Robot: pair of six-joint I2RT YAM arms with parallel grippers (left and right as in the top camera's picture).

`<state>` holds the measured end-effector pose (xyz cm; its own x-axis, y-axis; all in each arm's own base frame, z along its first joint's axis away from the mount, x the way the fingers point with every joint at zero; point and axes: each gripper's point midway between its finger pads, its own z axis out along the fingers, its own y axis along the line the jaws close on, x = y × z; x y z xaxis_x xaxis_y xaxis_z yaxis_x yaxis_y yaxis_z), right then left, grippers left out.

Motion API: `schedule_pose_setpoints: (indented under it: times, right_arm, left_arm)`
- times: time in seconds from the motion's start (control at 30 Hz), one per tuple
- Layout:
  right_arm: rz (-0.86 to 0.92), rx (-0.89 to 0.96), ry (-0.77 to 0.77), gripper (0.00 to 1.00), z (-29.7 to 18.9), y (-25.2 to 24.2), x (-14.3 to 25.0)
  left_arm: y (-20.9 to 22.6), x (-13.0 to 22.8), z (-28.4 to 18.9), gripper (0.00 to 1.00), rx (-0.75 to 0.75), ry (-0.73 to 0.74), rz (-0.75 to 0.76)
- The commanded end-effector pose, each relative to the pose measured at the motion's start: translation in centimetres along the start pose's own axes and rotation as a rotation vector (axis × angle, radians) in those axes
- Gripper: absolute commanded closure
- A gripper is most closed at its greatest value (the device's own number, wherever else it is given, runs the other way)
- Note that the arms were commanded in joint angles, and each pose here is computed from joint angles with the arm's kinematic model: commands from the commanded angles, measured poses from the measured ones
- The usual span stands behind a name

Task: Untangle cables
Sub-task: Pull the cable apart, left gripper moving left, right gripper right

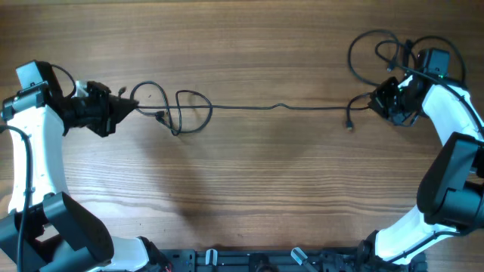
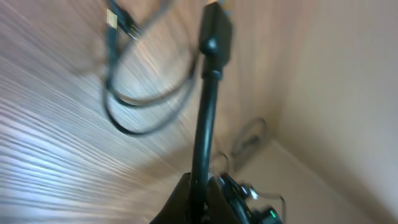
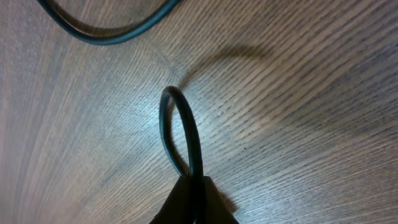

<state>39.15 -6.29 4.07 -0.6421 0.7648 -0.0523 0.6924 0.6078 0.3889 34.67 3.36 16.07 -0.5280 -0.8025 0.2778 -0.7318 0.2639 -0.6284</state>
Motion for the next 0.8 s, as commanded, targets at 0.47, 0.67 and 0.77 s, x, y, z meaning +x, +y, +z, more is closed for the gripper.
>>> schedule_pose_setpoints:
  times: [0.47, 0.67, 0.77]
  right_arm:
    - [0.037, 0.012, 0.0, 0.96, 0.8, -3.3, -0.6]
    - [0.0, -0.079, 0.097, 0.95, 1.4, -2.3, 1.8]
    - [-0.006, -0.085, 0.089, 0.88, 1.8, -2.4, 1.9]
  left_arm:
    - [2.4, -2.6, -0.3, 0.96, -0.206, -0.209, -0.012]
    - [1.9, -1.9, 0.3, 0.96, -0.209, -0.195, 0.021]
    - [1.9, -1.9, 0.3, 0.96, -0.209, -0.194, 0.021]
